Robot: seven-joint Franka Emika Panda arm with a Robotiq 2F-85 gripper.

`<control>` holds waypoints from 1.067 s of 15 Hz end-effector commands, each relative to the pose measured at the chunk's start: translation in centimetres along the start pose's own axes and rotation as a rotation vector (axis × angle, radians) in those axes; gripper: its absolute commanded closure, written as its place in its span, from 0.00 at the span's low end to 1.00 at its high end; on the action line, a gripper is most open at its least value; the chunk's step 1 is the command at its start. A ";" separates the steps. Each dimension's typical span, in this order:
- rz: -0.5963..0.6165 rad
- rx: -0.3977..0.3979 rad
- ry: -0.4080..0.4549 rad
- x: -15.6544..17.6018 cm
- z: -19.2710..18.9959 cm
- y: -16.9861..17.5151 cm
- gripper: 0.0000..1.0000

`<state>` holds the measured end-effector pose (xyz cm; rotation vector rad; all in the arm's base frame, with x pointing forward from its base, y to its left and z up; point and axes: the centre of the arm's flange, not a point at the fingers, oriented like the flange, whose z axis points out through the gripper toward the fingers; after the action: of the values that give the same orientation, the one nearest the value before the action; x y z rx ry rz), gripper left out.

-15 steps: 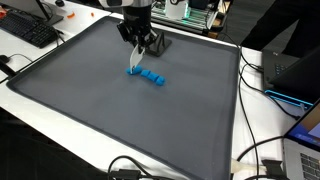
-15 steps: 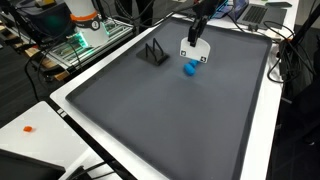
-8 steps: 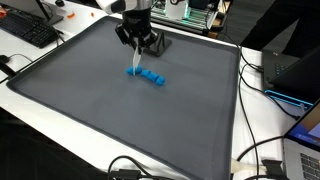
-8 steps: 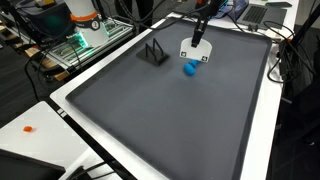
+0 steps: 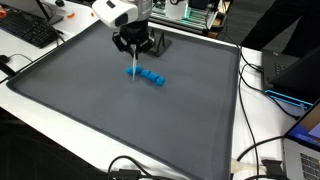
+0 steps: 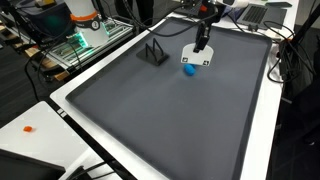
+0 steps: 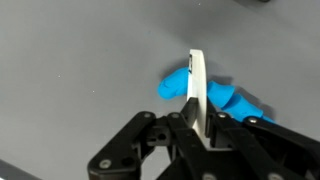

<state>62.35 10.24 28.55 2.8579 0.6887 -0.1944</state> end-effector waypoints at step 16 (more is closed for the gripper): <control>-0.137 -0.012 -0.034 0.5 4.2 1.6 0.98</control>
<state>63.44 9.35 26.48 2.8094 0.8491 -0.2399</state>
